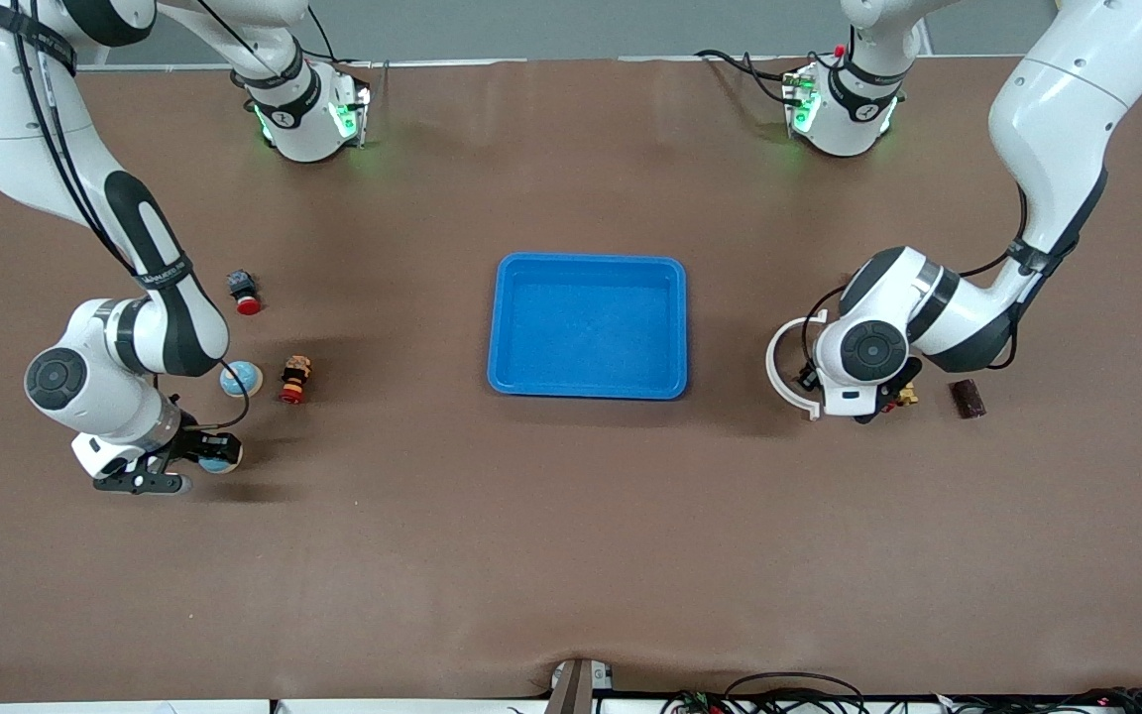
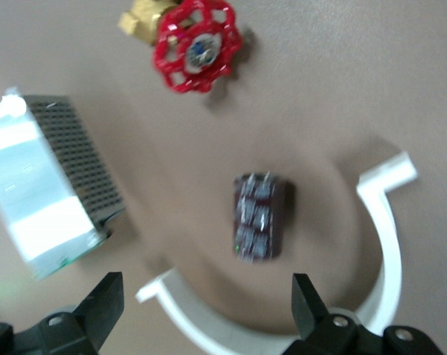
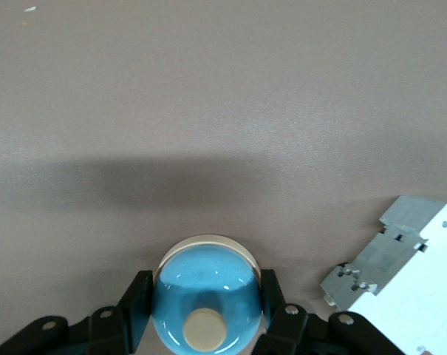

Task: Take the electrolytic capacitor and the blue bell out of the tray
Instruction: 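Place the bell by the first bell while the left places the capacitor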

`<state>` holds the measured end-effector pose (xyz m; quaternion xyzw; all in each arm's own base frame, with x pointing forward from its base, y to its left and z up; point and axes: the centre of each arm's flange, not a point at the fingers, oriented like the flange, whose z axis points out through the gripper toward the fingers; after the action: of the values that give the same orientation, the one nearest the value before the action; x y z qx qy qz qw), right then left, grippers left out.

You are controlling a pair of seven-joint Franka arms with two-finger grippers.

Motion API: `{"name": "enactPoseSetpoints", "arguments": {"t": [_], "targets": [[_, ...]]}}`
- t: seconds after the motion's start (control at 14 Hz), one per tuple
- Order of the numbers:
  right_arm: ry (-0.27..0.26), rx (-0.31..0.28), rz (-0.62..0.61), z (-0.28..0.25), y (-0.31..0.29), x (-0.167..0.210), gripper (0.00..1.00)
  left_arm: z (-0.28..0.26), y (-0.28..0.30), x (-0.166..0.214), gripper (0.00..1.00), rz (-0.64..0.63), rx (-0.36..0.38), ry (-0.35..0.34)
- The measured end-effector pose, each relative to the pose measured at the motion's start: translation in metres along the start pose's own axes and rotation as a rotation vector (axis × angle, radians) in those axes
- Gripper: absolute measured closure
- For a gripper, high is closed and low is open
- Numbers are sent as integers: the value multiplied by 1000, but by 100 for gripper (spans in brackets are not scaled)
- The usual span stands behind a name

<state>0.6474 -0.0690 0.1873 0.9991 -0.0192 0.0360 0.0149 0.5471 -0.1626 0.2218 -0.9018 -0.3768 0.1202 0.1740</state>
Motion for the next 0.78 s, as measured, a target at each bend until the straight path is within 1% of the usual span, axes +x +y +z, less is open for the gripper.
{"name": "enactPoseSetpoints", "arguments": {"t": [0.14, 0.28, 0.43, 0.64, 0.71, 0.78], "targets": [[0, 0, 3, 0, 3, 0, 37, -44, -8, -7, 0, -25, 51, -38], [1, -1, 5, 0, 4, 0, 37, -93, -21, -3, 0, -59, 77, -94], [10, -1, 5, 0, 5, 1, 37, -122, -35, 4, 0, -75, 100, -134], [14, 0, 6, 1, 5, 1, 37, -146, -41, 6, 0, -83, 76, -126], [15, 0, 7, 1, 6, 1, 33, -157, -43, 6, 0, -88, 58, -115], [15, 0, 8, 1, 6, 0, 23, -170, -46, 7, 0, -90, 36, -101]]}}
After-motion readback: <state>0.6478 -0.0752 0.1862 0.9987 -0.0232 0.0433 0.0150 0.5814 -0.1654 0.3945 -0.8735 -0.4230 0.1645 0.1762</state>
